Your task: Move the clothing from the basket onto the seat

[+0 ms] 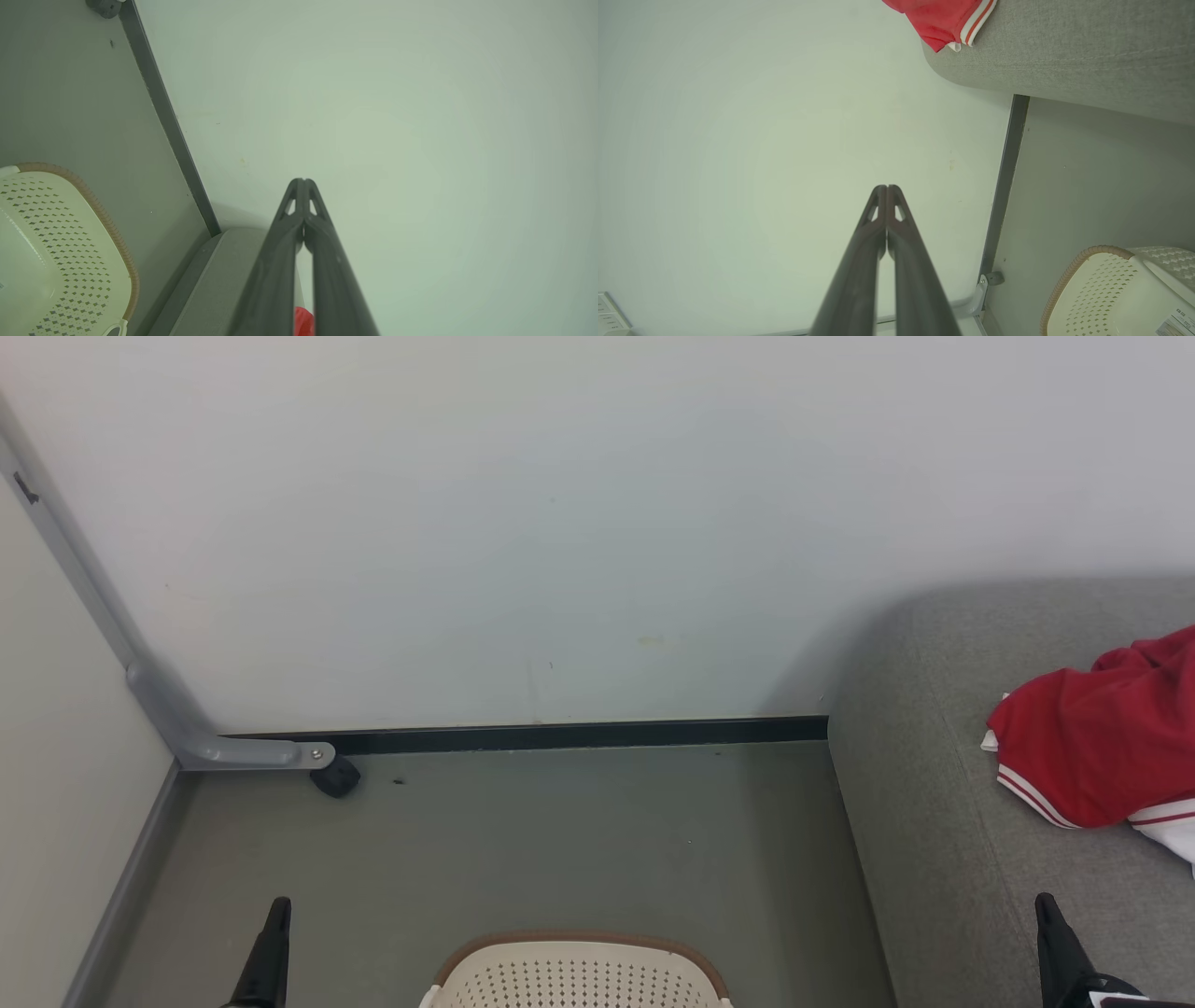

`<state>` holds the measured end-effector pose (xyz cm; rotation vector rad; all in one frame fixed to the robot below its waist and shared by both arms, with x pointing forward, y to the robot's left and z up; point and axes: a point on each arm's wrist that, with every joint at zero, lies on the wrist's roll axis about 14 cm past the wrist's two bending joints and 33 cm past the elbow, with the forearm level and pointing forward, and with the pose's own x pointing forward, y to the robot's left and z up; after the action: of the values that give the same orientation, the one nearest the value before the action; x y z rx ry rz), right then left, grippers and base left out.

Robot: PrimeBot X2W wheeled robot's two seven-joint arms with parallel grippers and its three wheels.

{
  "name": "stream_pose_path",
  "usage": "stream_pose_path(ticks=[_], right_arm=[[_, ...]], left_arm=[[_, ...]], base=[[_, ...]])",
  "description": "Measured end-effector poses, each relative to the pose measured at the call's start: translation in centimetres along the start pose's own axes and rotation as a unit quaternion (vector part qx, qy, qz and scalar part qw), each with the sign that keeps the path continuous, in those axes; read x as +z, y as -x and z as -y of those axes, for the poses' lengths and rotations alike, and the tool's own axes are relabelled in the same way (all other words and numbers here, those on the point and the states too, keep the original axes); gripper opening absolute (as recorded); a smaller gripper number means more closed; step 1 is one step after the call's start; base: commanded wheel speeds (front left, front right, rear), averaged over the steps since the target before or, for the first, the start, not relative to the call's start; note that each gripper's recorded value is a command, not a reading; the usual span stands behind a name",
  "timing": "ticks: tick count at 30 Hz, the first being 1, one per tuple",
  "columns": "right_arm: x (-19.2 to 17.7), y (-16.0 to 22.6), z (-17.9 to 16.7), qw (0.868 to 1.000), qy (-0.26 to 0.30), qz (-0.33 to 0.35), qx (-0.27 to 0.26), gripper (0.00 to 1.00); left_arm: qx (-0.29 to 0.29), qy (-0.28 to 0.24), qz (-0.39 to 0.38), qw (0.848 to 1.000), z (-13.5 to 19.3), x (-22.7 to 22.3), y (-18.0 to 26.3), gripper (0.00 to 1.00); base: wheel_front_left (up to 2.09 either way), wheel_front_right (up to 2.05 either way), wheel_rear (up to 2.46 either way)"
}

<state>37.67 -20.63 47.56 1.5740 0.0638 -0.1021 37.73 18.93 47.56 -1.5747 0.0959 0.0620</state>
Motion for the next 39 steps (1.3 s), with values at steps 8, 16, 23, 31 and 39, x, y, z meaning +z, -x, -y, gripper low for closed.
stream_pose_path(ticks=[8,16,23,31,39], right_arm=[[0.0,0.0,0.0,1.0,0.0,0.0,0.0,0.0],[0.0,0.0,0.0,1.0,0.0,0.0,0.0,0.0],[0.0,0.0,0.01,1.0,0.0,0.0,0.0,0.0],[0.0,0.0,0.0,1.0,0.0,0.0,0.0,0.0],[0.0,0.0,0.0,1.0,0.0,0.0,0.0,0.0]], left_arm=[[0.0,0.0,0.0,1.0,0.0,0.0,0.0,0.0],[0.0,0.0,0.0,1.0,0.0,0.0,0.0,0.0],[0.0,0.0,0.0,1.0,0.0,0.0,0.0,0.0],[0.0,0.0,0.0,1.0,0.0,0.0,0.0,0.0],[0.0,0.0,0.0,1.0,0.0,0.0,0.0,0.0]], base=[[0.0,0.0,0.0],[0.0,0.0,0.0],[0.0,0.0,0.0],[0.0,0.0,0.0],[0.0,0.0,0.0]])
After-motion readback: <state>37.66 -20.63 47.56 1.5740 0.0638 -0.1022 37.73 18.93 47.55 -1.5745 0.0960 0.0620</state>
